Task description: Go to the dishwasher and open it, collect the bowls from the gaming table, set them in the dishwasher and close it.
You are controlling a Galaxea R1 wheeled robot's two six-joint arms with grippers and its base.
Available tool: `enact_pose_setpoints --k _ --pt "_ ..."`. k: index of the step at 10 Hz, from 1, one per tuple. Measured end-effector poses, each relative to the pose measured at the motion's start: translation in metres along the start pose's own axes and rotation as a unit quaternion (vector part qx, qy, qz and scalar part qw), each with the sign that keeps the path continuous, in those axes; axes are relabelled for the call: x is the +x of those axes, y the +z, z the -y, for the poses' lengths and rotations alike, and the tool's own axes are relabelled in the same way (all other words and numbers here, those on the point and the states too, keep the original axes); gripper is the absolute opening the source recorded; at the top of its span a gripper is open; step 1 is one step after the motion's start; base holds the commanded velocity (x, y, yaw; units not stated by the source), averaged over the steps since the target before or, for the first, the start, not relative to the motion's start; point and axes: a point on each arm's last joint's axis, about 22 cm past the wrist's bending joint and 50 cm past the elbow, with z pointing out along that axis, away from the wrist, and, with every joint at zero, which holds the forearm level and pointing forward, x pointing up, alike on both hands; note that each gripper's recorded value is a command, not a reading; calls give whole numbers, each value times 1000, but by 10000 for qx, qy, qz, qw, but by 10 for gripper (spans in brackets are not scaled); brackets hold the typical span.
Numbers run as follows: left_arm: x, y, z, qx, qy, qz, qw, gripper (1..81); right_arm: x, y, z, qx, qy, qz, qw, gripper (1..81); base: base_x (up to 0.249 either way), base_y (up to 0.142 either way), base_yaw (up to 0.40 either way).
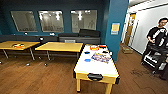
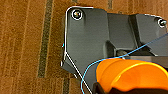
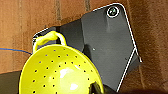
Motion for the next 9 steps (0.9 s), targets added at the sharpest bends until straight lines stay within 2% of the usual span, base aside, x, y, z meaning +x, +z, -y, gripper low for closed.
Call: enact_pose_setpoints --k 6,9 --pt "2 1 -3 -18 1 -13 10000 10 -1 0 -1 -6 3 8 10000 10 0 0 0" --pt "2 1 -3 -21 35 -10 10000 10 -1 0 -1 -6 3 10 10000 10 0 0 -348"
